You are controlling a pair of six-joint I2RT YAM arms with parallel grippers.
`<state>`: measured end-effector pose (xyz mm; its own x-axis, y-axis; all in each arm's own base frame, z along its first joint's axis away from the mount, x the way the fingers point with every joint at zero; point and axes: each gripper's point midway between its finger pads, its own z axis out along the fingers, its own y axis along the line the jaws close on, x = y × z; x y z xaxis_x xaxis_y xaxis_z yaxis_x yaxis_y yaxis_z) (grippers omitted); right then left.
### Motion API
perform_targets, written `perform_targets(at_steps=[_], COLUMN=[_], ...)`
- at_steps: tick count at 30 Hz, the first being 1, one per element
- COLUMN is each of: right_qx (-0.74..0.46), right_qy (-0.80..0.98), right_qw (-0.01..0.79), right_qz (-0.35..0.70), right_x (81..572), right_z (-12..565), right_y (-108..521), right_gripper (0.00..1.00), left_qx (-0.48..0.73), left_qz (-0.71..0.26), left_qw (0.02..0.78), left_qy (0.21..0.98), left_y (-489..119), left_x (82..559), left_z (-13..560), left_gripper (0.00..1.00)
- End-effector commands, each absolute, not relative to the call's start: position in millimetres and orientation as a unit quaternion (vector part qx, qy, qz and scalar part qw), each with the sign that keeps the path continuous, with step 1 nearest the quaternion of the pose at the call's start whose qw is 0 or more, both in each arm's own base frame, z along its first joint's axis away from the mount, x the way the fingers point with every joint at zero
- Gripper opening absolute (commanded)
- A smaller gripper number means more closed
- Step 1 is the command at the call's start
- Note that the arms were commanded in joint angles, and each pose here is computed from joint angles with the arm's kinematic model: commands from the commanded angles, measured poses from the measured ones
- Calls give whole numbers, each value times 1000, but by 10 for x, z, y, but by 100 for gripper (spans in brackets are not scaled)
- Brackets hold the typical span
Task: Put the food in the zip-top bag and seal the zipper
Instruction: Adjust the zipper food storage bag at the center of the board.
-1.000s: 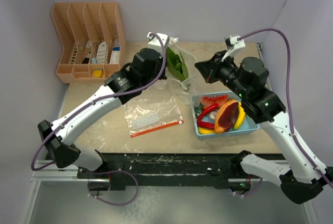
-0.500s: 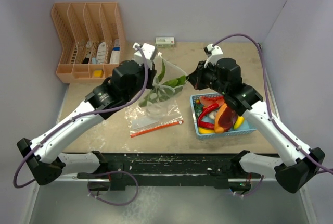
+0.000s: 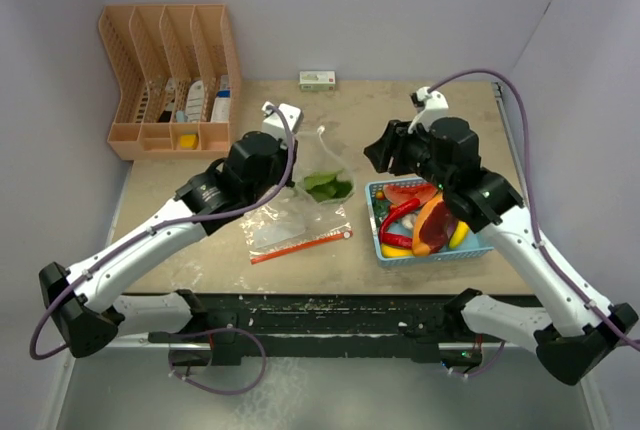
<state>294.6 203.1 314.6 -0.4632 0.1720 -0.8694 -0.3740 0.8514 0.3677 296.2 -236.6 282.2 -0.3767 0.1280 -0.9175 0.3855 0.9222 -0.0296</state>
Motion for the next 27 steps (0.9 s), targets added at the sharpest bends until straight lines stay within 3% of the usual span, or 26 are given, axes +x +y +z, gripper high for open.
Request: perform_targets(at_steps=[1,5,13,18,27], right_qx=[-29,5,102,158,230], right_qy=[803,832,928,939,937], right_qw=[549,519,355,302,262], right_qz=[231,196,54,35,-1], right_x=[2850,2746,2265,2095,2036], right_z=[3337,3194,2292,1930,1770], right_y=[1731,1542,1018,942,637], right_gripper=[66,75,99,99,97], left_qx=[150,126,118,107,123], left_qz=[-216,-179,-183,-187,-221], left_qw=[568,523,555,562,517], left_qy=[780,824,803,799,818], left_y=[-2602,-2584,-2411,-2291,-2512], left_x=[2903,2973,2887,2798,2741], left_z=[3076,2813,3001,2937,2533], left_gripper=[0,0,0,0,0])
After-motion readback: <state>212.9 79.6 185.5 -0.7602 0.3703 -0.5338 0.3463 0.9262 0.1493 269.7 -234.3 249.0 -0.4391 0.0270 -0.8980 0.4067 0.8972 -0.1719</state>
